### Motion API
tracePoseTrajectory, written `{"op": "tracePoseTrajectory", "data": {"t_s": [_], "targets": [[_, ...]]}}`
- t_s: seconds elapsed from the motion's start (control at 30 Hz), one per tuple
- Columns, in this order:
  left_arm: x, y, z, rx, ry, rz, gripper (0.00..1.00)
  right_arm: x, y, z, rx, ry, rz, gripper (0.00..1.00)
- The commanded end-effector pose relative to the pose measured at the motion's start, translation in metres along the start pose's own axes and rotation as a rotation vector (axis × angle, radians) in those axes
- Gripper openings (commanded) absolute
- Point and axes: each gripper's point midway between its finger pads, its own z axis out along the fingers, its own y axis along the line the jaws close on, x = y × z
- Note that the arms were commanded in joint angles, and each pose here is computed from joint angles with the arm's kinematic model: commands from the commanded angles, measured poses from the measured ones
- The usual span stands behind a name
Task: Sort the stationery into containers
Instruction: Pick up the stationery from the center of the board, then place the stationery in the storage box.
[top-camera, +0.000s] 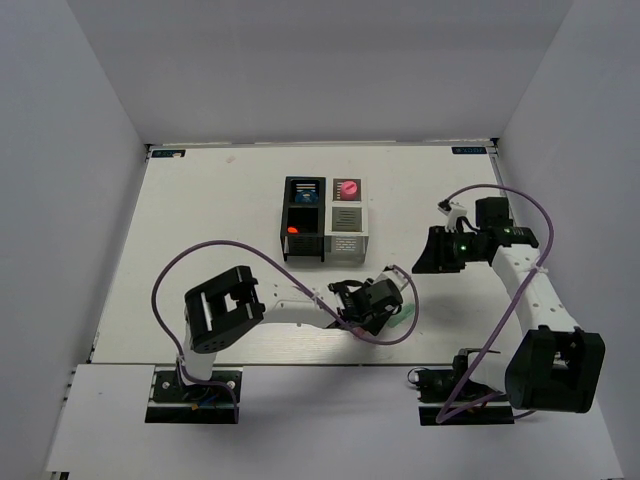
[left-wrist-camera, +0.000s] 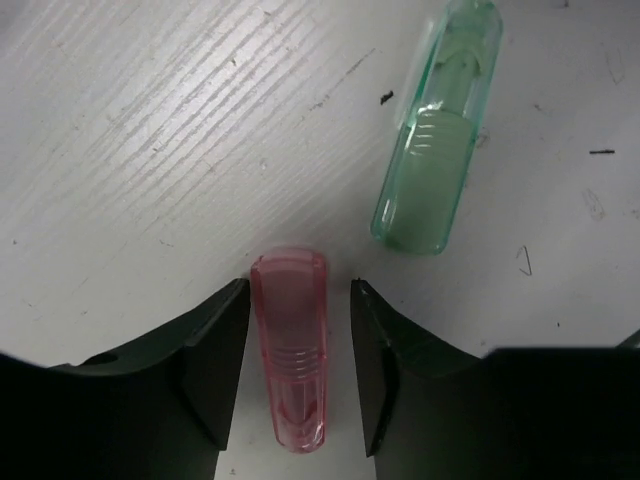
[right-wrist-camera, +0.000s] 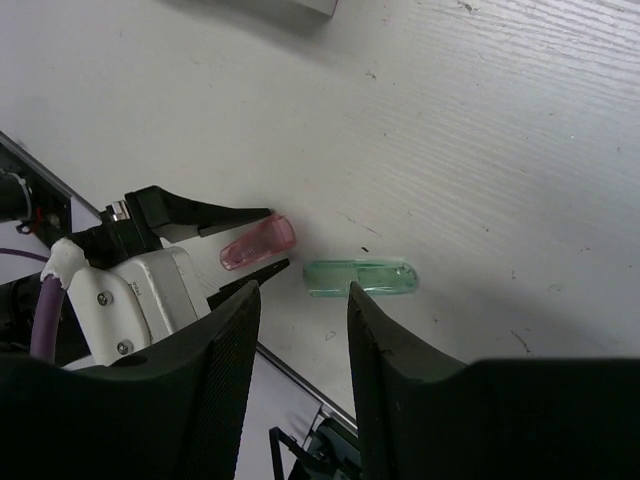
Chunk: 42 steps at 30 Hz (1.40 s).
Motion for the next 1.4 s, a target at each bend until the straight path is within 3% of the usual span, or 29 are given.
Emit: {"op": "tracePoseTrajectory", "data": {"t_s": [0.0,0.1,0.17,0.23,0.27,0.37,0.43,0.5,0.53,0.7,0.73,0.77,0.8,0.83,0.97,1.03,1.13,1.17,1.2,1.23,1.37], "targets": [[0.0,0.007,-0.002,-0.058,0.007,-0.002,0.54,-0.009,0.008,-0.008,-0.055,-0.062,-0.017,0.44],[0.01,0.012,0.001,-0.081,0.039,-0.003,0.41,-0.009,0.006,-0.01,-0.061,-0.069,0.0,0.44],[0.016,0.014,0.0,-0.091,0.063,0.002,0.21,-0.009,0.004,-0.011,-0.062,-0.074,0.005,0.46],[0.018,0.016,0.0,-0.105,0.072,0.006,0.07,-0.006,0.007,-0.014,-0.081,-0.061,-0.023,0.79],[0.016,0.018,-0.005,-0.11,0.073,0.009,0.01,-0.006,0.008,-0.015,-0.096,-0.064,-0.063,0.91],[-0.006,0.017,-0.023,-0.088,0.018,0.02,0.01,0.001,0.009,-0.019,-0.116,-0.046,-0.189,0.91],[-0.035,0.012,-0.037,-0.064,-0.04,0.023,0.01,0.01,0.01,-0.02,-0.148,-0.028,-0.334,0.62],[-0.087,0.011,-0.067,-0.049,-0.151,0.031,0.01,0.017,0.009,-0.02,-0.166,-0.01,-0.378,0.27],[-0.097,0.019,-0.076,-0.061,-0.162,0.039,0.01,0.018,0.006,-0.018,-0.176,-0.013,-0.464,0.0],[-0.181,0.058,-0.118,-0.093,-0.369,-0.031,0.01,0.037,0.015,-0.015,-0.29,0.024,-0.565,0.0],[-0.195,0.075,-0.121,-0.112,-0.41,-0.062,0.01,0.042,0.014,-0.012,-0.318,0.032,-0.598,0.31],[-0.201,0.086,-0.123,-0.149,-0.431,-0.077,0.01,0.05,0.018,-0.014,-0.354,0.051,-0.614,0.45],[-0.209,0.095,-0.128,-0.165,-0.46,-0.091,0.01,0.053,0.019,-0.013,-0.37,0.054,-0.628,0.52],[-0.226,0.114,-0.133,-0.202,-0.522,-0.129,0.01,0.059,0.018,-0.011,-0.391,0.055,-0.663,0.72],[-0.255,0.164,-0.138,-0.346,-0.639,-0.162,0.01,0.071,0.012,-0.003,-0.404,0.029,-0.808,0.75],[-0.259,0.173,-0.127,-0.373,-0.629,-0.128,0.01,0.073,0.011,-0.001,-0.401,0.013,-0.85,0.73],[-0.274,0.188,-0.119,-0.391,-0.648,-0.11,0.01,0.076,0.013,0.0,-0.422,0.003,-0.879,0.61],[-0.275,0.195,-0.115,-0.393,-0.647,-0.116,0.01,0.077,0.014,-0.001,-0.429,0.0,-0.889,0.52],[-0.275,0.199,-0.113,-0.394,-0.648,-0.122,0.01,0.079,0.018,-0.001,-0.462,-0.005,-0.905,0.17],[-0.273,0.201,-0.104,-0.38,-0.642,-0.139,0.01,0.079,0.018,-0.001,-0.469,-0.003,-0.896,0.02],[-0.264,0.209,-0.091,-0.372,-0.641,-0.172,0.01,0.078,0.02,-0.002,-0.516,0.022,-0.847,0.0]]}}
